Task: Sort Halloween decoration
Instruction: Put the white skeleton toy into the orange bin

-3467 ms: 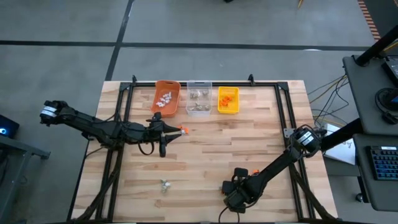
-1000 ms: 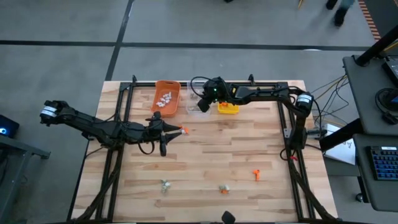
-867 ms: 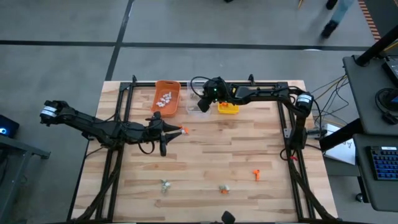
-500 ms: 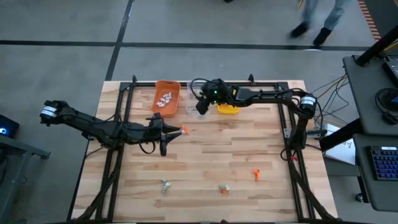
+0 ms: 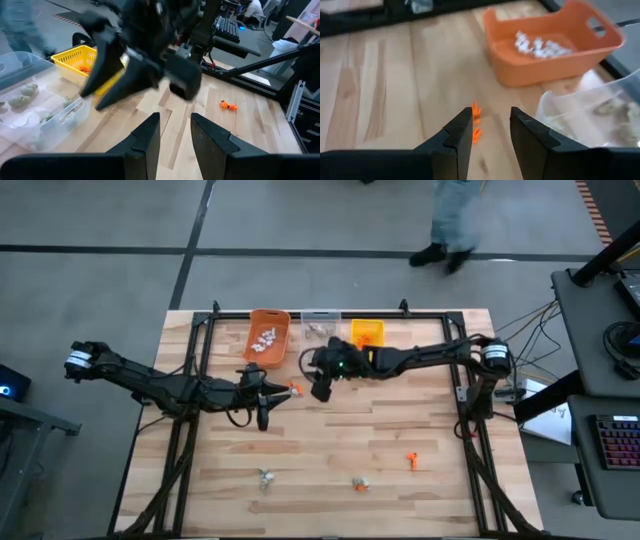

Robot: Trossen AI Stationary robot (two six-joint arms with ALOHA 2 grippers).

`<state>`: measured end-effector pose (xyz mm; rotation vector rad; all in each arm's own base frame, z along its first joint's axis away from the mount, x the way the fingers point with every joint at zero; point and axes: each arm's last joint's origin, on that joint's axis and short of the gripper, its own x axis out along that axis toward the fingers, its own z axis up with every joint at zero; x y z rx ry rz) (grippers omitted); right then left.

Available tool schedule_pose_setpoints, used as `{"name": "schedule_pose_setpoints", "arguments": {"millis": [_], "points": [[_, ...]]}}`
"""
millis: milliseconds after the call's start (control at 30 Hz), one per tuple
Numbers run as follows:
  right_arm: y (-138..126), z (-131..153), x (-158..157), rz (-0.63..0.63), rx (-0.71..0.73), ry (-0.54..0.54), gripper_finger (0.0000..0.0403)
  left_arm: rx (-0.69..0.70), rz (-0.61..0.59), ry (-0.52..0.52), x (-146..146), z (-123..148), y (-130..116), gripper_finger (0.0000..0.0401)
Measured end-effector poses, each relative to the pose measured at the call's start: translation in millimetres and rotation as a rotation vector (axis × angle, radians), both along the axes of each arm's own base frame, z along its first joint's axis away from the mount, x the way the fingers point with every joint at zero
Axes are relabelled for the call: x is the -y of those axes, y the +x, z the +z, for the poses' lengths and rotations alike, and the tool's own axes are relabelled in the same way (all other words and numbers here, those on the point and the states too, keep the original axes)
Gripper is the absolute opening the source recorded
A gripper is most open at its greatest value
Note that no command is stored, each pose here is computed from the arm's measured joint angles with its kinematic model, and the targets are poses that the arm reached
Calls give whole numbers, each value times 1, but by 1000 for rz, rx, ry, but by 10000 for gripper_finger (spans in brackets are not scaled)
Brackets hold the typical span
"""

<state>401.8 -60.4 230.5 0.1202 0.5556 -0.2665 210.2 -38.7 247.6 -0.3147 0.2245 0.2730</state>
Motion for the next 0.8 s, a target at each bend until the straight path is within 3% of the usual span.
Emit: {"name": "schedule_pose_setpoints", "arguments": {"millis": [300,567,800], "points": [[11,-36,-17,28,-48,19,118,5,6,23,0,3,0,91],[16,-54,-25,34,-84,44,108,-101,-13,170,-1,-4,-1,91],[16,-54,-26,36,-88,43,96,-284,-25,323,-1,-27,6,92]]}}
